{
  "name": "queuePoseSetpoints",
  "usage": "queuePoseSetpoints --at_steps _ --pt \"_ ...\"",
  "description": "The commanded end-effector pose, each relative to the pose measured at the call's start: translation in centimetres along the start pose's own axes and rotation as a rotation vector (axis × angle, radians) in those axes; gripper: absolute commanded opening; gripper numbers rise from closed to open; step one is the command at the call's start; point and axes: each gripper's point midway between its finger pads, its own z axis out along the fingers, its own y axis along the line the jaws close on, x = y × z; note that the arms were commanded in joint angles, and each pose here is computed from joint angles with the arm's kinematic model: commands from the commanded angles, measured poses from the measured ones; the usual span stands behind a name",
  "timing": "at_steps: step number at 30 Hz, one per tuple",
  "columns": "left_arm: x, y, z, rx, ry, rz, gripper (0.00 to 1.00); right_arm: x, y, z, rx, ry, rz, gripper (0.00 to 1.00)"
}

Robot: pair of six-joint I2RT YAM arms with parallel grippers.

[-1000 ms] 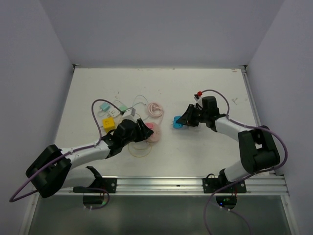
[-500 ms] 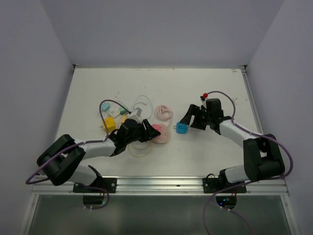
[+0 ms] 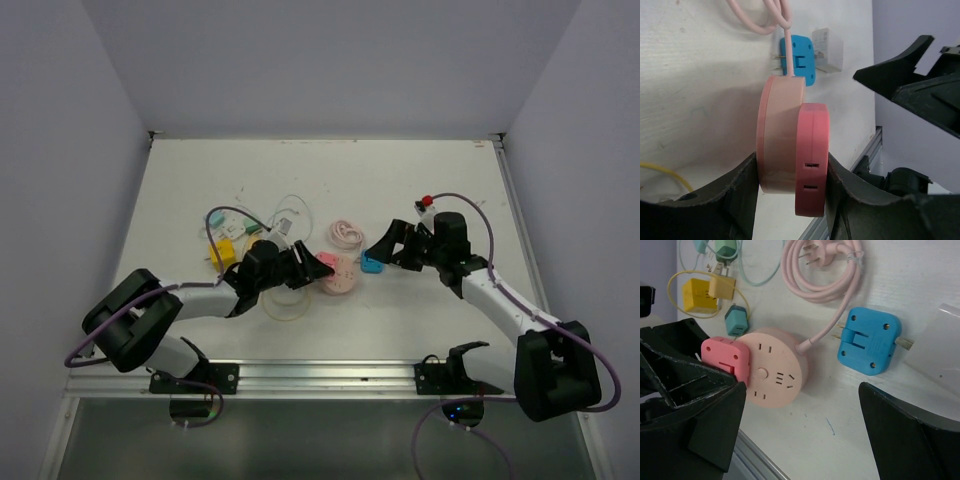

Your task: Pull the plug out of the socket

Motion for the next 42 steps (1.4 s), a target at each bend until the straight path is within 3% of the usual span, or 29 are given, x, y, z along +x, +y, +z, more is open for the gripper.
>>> queuePoseSetpoints --at_steps 1,9,17,27,33,37,39,42 --pt "-2.5 -6.7 -0.7 0.27 -0.052 -0.024 0.0 0.0 3.7 -0.3 -0.196 0.006 -0.003 0.99" --pt "-5.2 -12.2 -2.7 0.481 -0.115 -0.042 0.0 -0.3 6.5 -0.4 -0.32 0.016 -0.01 0.99" --pt "-6.6 -14.5 -4.6 0.615 -0.169 -0.087 0.0 -0.2 7.6 -0.6 -0.385 0.029 0.008 0.98" --pt "-6.9 -15.2 -5.3 0.696 -0.184 -0.134 0.0 -0.8 9.7 -0.9 -0.468 0.022 0.032 0.85" --pt "-6.9 -14.9 -5.2 0.699 -0.192 -0.144 0.0 -0.7 10.8 -1.0 -0.505 0.025 0.021 0.64" --pt "-6.6 -14.1 -5.0 0.671 -0.193 -0.14 0.0 -0.6 10.9 -1.2 -0.51 0.026 0.01 0.36" --pt "-6.2 -13.4 -4.7 0.642 -0.184 -0.134 0.09 -0.8 10.9 -1.4 -0.503 0.019 -0.012 0.24" --pt "-5.6 -12.0 -4.3 0.586 -0.179 -0.102 0.37 -0.5 10.5 -1.5 -0.468 0.036 -0.031 0.09"
